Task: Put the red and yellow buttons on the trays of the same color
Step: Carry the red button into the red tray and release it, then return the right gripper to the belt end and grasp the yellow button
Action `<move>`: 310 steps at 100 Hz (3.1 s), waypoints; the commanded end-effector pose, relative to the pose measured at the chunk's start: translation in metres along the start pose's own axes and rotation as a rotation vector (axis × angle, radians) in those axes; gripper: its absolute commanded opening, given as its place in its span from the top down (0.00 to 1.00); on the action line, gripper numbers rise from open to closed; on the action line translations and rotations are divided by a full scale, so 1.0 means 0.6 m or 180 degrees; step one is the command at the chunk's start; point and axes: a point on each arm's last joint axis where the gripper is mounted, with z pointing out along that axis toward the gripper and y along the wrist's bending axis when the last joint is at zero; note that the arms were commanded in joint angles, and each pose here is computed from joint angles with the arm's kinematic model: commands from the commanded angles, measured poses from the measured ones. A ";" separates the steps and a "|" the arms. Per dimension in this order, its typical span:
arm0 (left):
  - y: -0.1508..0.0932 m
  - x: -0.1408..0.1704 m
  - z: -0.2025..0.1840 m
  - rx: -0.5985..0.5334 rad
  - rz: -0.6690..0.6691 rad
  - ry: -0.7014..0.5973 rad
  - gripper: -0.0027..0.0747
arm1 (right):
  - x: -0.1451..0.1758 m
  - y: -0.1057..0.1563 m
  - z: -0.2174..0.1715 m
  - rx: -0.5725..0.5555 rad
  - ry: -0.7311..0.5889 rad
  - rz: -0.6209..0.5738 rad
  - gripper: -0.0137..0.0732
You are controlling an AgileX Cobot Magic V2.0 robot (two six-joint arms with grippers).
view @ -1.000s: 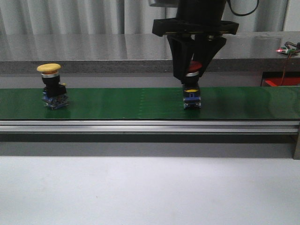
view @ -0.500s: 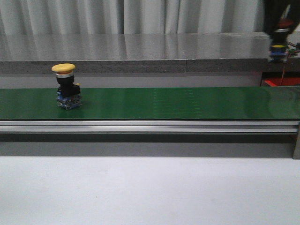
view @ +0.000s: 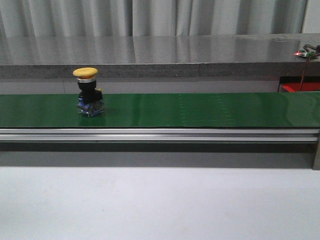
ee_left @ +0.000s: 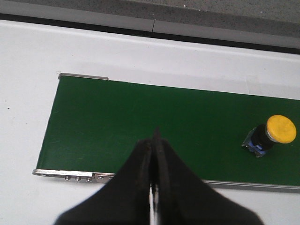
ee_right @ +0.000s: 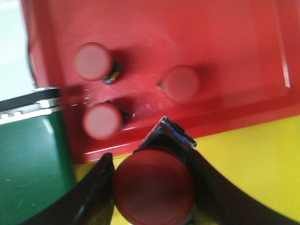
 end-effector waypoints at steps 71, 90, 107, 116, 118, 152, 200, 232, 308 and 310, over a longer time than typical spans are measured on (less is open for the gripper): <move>-0.007 -0.023 -0.020 0.0027 -0.0004 -0.0417 0.99 | -0.033 -0.116 0.119 0.0090 -0.0444 0.0427 0.62; -0.007 -0.023 -0.020 0.0027 -0.0004 -0.0417 0.99 | -0.034 -0.117 0.163 0.0078 -0.0421 0.0437 0.62; -0.007 -0.023 -0.020 0.0027 -0.0004 -0.0417 0.99 | -0.029 -0.118 0.183 0.0065 -0.0320 0.0444 0.62; -0.007 -0.023 -0.020 0.0027 -0.0004 -0.0417 0.99 | -0.029 -0.118 0.183 0.0065 -0.0316 0.0440 0.52; -0.007 -0.023 -0.020 0.0027 -0.0004 -0.0417 0.99 | -0.029 -0.118 0.183 0.0065 -0.0316 0.0440 0.47; -0.007 -0.023 -0.020 0.0027 -0.0004 -0.0417 0.99 | -0.043 -0.134 0.142 0.0114 -0.0394 0.0452 0.21; -0.007 -0.024 -0.021 0.0025 -0.0004 -0.0426 0.99 | -0.069 -0.081 -0.029 0.0012 -0.0617 0.0218 0.25; -0.007 -0.023 -0.020 0.0026 -0.0004 -0.0420 0.99 | -0.061 0.098 -0.079 -0.0371 -0.0570 -0.0571 0.25; -0.007 -0.023 -0.020 0.0028 -0.0004 -0.0408 0.99 | 0.081 0.364 -0.141 -0.1296 -0.0191 -0.1675 0.25; -0.007 -0.022 -0.020 0.0029 -0.0004 -0.0401 0.99 | 0.085 0.365 -0.140 -0.1304 -0.0163 -0.1685 0.25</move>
